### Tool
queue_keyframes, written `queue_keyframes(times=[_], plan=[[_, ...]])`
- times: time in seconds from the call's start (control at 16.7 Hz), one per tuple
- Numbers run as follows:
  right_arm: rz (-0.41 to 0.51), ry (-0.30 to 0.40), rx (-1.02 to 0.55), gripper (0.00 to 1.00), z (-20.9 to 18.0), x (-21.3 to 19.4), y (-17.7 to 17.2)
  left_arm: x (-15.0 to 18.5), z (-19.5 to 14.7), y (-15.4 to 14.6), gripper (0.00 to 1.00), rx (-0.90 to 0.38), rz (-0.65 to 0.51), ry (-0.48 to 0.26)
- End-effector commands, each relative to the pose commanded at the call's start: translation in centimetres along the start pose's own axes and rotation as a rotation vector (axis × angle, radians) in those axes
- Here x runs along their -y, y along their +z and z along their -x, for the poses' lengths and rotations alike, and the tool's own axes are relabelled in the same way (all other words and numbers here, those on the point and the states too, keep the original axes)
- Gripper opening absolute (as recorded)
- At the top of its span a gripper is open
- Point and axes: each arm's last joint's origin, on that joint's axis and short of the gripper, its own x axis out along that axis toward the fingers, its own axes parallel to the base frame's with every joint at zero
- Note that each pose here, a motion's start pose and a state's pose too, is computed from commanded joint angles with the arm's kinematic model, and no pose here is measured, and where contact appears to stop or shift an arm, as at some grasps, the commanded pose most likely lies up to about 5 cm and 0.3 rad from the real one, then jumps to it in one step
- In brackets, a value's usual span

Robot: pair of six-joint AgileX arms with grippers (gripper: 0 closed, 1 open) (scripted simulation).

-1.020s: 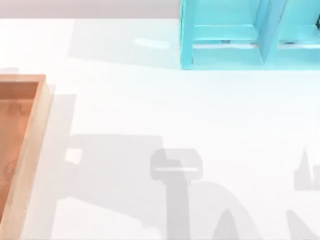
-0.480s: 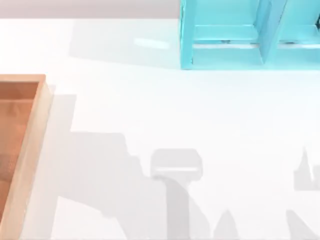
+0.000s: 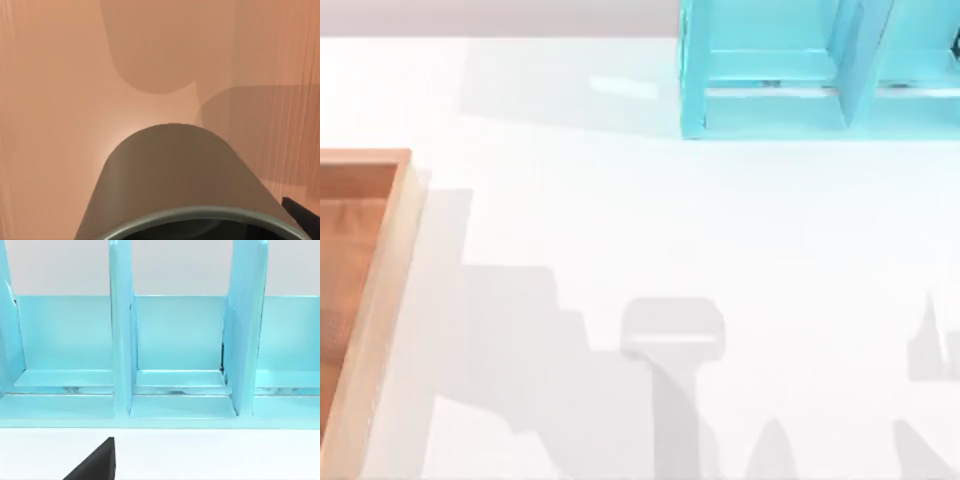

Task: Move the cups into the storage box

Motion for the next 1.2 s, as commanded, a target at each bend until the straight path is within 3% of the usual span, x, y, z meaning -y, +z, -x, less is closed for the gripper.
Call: queue_keyframes(times=[0.66, 1.2], plan=[[0.000, 0.000, 0.000, 1.00, 0.00, 0.00, 0.00, 0.00, 0.00, 0.00, 0.98, 0.000, 0.000, 0.000], [0.000, 0.000, 0.000, 1.00, 0.00, 0.00, 0.00, 0.06, 0.02, 0.01, 1.00, 0.001, -0.002, 0.000]])
